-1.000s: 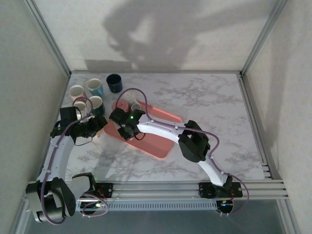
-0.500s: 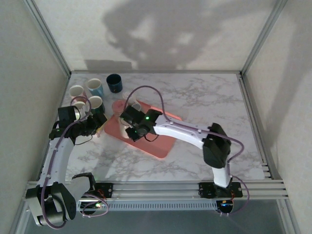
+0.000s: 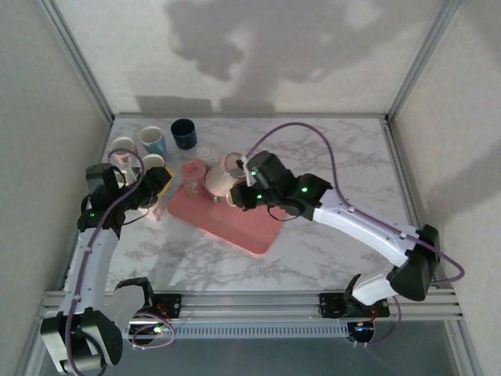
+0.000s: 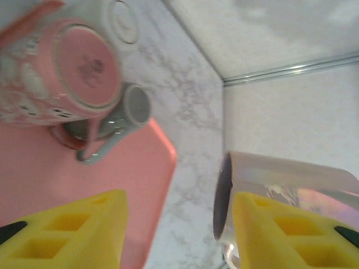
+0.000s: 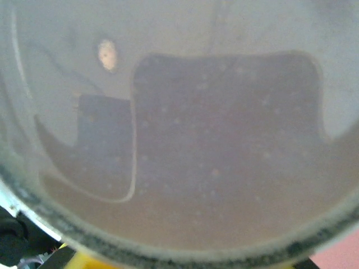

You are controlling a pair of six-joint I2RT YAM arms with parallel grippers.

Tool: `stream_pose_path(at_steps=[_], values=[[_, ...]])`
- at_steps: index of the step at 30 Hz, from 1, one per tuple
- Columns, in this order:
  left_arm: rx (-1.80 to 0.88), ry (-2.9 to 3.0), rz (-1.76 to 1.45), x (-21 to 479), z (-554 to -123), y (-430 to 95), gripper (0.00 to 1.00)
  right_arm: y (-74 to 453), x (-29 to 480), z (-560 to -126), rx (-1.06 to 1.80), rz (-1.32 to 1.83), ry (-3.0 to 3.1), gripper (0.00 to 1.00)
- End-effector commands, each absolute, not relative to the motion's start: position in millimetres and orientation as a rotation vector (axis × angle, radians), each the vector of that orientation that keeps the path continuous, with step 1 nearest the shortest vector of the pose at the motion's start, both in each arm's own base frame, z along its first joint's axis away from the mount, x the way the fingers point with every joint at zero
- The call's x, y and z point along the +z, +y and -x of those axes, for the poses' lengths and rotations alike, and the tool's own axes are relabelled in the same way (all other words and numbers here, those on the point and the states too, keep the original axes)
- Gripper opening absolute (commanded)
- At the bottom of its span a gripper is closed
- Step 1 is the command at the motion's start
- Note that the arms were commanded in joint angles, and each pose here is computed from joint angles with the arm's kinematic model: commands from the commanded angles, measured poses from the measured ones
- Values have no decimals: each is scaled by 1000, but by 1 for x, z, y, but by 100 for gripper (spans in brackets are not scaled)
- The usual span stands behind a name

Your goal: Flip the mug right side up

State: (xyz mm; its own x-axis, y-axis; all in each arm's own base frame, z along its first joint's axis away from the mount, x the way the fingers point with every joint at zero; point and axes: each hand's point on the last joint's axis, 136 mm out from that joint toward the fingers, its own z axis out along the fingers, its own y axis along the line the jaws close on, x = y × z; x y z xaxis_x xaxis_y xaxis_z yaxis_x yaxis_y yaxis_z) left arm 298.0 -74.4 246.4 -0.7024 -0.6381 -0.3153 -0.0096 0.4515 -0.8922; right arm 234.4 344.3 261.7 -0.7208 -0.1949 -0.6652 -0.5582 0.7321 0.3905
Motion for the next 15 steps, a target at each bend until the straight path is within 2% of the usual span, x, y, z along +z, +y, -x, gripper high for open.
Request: stream_pose_path(at_steps=[1, 15], values=[[-1394, 1964, 445, 274, -296, -98, 52, 338, 335, -250, 1023, 426, 2074, 0], [-1710, 1754, 312, 333, -294, -188, 54, 247, 404, -287, 1315, 55, 1788, 0]])
